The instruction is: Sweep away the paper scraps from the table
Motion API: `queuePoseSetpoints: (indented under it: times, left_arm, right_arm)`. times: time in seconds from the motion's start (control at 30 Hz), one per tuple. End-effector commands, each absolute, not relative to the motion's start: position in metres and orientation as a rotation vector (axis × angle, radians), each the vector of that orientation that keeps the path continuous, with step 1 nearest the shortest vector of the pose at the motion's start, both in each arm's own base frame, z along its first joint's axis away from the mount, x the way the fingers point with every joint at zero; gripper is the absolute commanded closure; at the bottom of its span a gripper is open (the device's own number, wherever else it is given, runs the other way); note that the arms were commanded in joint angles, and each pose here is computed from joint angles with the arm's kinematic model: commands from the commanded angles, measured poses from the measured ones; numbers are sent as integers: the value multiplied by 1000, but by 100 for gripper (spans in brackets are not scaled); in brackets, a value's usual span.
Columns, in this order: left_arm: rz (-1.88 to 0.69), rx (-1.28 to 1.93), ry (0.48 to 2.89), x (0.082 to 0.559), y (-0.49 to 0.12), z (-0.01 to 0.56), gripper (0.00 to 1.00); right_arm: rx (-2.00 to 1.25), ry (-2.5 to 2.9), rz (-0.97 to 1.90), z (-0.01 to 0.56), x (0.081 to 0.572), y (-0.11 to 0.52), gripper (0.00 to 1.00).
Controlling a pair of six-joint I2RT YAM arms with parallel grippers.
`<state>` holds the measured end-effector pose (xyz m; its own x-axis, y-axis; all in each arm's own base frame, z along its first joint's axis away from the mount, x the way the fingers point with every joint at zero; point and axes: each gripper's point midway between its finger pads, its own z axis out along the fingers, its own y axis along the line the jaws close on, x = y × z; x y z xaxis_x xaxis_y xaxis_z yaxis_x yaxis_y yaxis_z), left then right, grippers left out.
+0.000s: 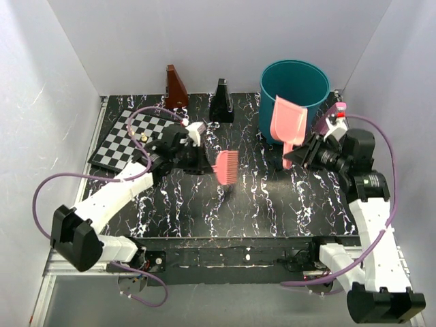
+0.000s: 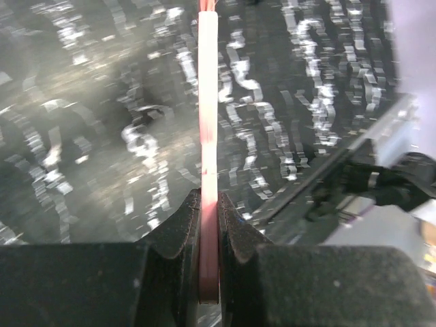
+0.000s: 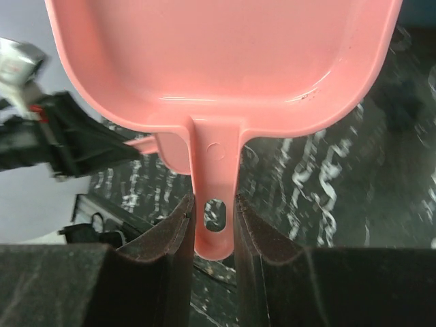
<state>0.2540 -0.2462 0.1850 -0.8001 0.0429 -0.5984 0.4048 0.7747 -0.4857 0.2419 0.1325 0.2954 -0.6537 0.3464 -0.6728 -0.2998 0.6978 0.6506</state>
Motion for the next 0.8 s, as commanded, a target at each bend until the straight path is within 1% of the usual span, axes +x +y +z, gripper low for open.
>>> queuePoseSetpoints:
  times: [0.0, 0.2, 0.4, 0.57, 0.77]
  left_arm:
    - [-1166, 390, 2237, 252, -324, 246, 100]
    - [-1298, 388, 2302, 264, -393, 229, 100]
    - [-1398, 335, 2350, 286, -439, 210, 100]
    - [-1425, 310, 2359, 304, -463, 197, 100]
    - [-1427, 272, 2385, 320, -479, 176, 100]
  right_arm:
    - [186, 2097, 761, 267, 224, 101, 99]
    - [375, 1896, 562, 277, 202, 60, 99]
    - [464, 1738, 458, 289, 181, 33, 99]
    - [438, 1766, 489, 283, 173, 40, 99]
    - [378, 1778, 625, 278, 170, 62, 99]
